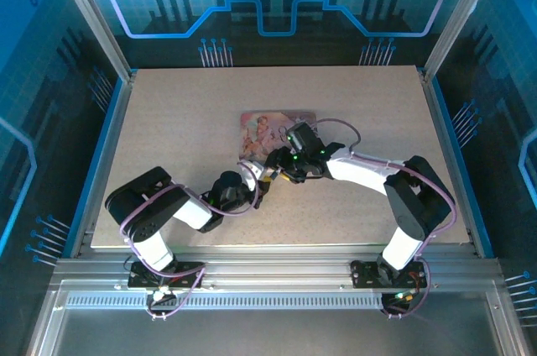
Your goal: Unlock the padlock with the key
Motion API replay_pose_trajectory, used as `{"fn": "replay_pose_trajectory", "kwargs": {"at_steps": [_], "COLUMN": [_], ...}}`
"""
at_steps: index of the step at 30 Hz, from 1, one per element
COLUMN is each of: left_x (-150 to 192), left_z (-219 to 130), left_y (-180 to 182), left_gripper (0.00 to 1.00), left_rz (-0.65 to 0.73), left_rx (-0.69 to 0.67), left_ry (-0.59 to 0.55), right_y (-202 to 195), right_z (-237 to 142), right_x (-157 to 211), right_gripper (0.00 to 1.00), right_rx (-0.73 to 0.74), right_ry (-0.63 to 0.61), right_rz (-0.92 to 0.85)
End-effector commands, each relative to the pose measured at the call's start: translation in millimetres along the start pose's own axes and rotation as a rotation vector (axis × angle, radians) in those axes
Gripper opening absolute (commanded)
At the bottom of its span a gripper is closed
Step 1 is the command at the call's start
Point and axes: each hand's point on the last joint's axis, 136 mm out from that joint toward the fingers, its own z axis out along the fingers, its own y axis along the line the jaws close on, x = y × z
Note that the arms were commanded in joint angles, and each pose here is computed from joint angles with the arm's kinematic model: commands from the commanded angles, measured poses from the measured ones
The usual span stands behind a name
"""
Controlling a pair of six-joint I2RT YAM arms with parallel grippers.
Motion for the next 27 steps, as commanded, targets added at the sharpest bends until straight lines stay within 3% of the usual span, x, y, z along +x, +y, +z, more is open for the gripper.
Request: {"fn": "replay_pose_trajectory", "kwargs": {"at_steps": [1, 10, 27], "left_x": [-3.3, -16.4, -35.8], "left_z": [-2.2, -3.3, -2.4], "left_y": [-7.2, -12.1, -26.5], "left_gripper": [0.0, 0.0, 0.0], "left_rz": [-0.063, -0.079, -0.344], "left_rx": [0.062, 0.085, 0.188], "left_ry": [-0.017, -0.037, -0.096], "right_y": [-8.0, -15.8, -20.5], "right_z": [-0.5, 1.0, 12.2], "right_x": [7.6, 14.3, 21.1], "right_gripper": [0.57, 0.57, 0.54], "right_rx": [0.017, 0.051, 0.017], "right_ry": [0.006, 0.003, -0.012], "right_rz": [0.018, 0.015, 0.045]}}
